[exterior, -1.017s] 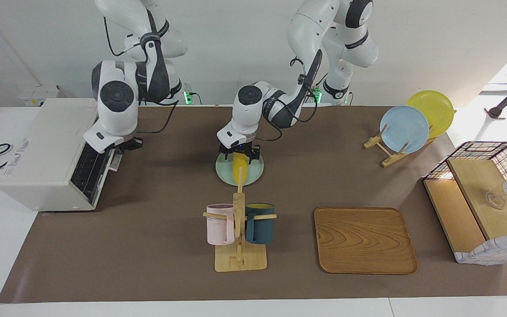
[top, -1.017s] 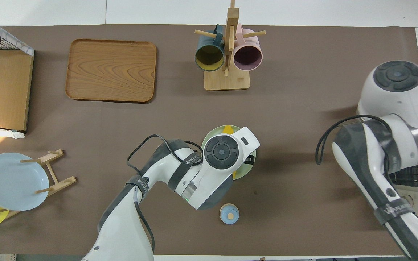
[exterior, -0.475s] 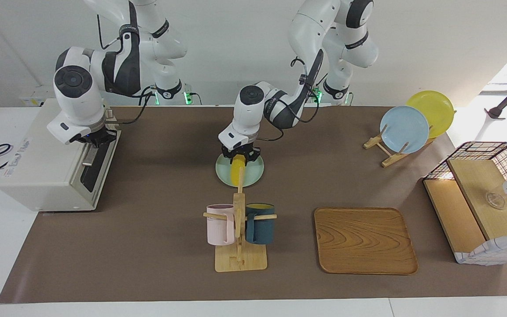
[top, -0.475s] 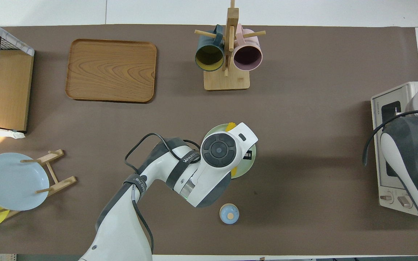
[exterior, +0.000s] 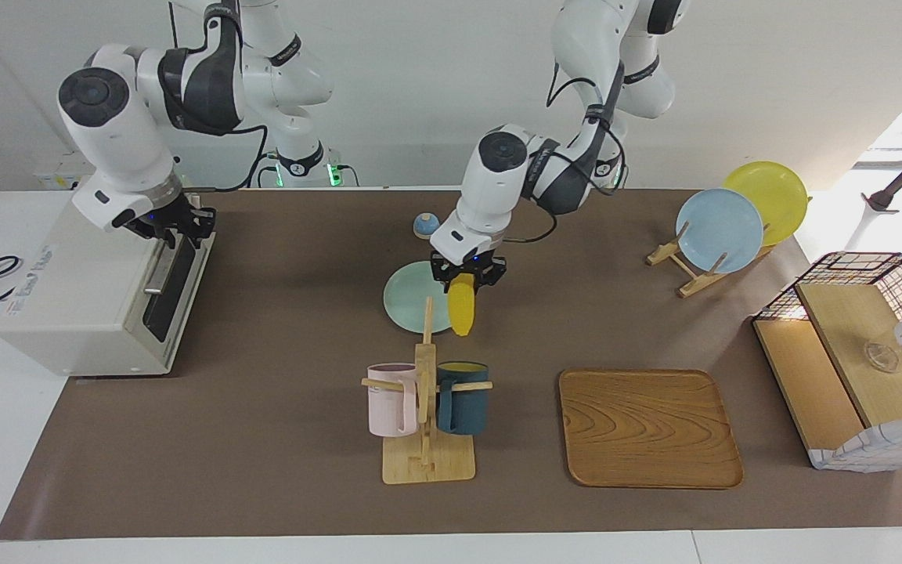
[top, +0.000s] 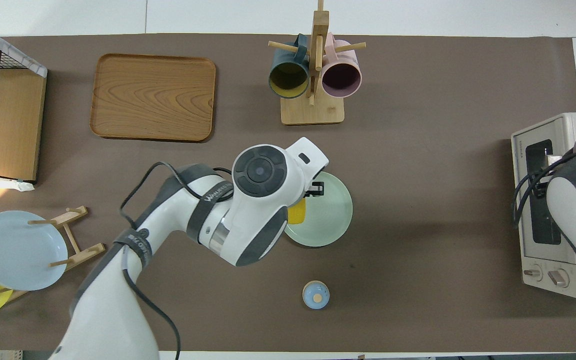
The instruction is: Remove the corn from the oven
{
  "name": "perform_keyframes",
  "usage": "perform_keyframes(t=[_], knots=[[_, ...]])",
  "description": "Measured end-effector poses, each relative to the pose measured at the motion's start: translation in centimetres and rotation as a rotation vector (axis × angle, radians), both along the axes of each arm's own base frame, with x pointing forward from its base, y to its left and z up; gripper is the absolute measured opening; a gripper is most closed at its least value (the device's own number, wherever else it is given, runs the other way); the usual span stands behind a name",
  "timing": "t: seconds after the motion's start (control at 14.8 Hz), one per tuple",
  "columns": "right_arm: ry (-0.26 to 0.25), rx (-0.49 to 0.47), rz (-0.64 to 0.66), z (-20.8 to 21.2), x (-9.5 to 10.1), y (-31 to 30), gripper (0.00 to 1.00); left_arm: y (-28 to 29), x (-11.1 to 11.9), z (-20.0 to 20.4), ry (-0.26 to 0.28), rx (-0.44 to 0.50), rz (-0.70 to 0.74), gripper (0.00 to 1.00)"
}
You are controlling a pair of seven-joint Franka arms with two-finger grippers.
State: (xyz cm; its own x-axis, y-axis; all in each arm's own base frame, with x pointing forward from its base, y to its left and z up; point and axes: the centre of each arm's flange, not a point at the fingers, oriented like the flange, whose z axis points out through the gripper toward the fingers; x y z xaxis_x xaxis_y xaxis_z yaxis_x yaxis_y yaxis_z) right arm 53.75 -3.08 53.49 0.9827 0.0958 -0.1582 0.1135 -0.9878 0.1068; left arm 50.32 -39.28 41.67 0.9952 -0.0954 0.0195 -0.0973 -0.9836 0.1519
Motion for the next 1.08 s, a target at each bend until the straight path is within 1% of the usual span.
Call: perform_keyframes(t=[0.07, 0.14, 0.27, 0.34, 0.41, 0.54, 0.68, 0.88, 0.95, 1.08], knots=[[-0.022, 0.027, 0.015, 1.2, 0.3, 1.4, 0.63, 2.4, 1.5, 1.0, -0.008, 0.001, 0.008, 0.55], [-0.032, 0.040, 0.036, 1.9, 0.5, 2.9, 0.73, 4.9, 3.1, 1.6, -0.020, 0.004, 0.022, 0.55], [-0.024, 0.049, 0.047, 2.5, 0.6, 5.5, 0.93, 10.3, 6.6, 2.2, -0.044, 0.010, 0.056, 0.55], [-0.018, 0.060, 0.038, 2.9, 0.7, 6.1, 1.00, 13.4, 8.4, 2.3, -0.055, 0.014, 0.071, 0.55], [-0.018, 0.066, 0.030, 3.3, 1.0, 6.3, 1.00, 16.7, 10.2, 2.4, -0.065, 0.018, 0.077, 0.55], [-0.023, 0.079, 0.032, 3.9, 1.6, 6.7, 1.00, 22.7, 13.3, 2.1, -0.067, 0.030, 0.071, 0.55], [-0.020, 0.077, 0.036, 3.9, 2.0, 8.2, 1.00, 26.0, 15.8, 0.9, -0.064, 0.048, 0.066, 0.55], [-0.015, 0.072, 0.028, 3.6, 2.1, 9.0, 1.00, 26.7, 18.7, -4.0, -0.036, 0.089, 0.038, 0.55], [-0.013, 0.072, 0.023, 3.6, 2.0, 8.7, 1.00, 26.6, 19.7, -5.5, -0.035, 0.091, 0.034, 0.55], [0.010, 0.069, 0.014, 3.3, 1.5, 8.2, 1.00, 26.4, 21.3, -7.7, -0.050, 0.092, 0.033, 0.55]])
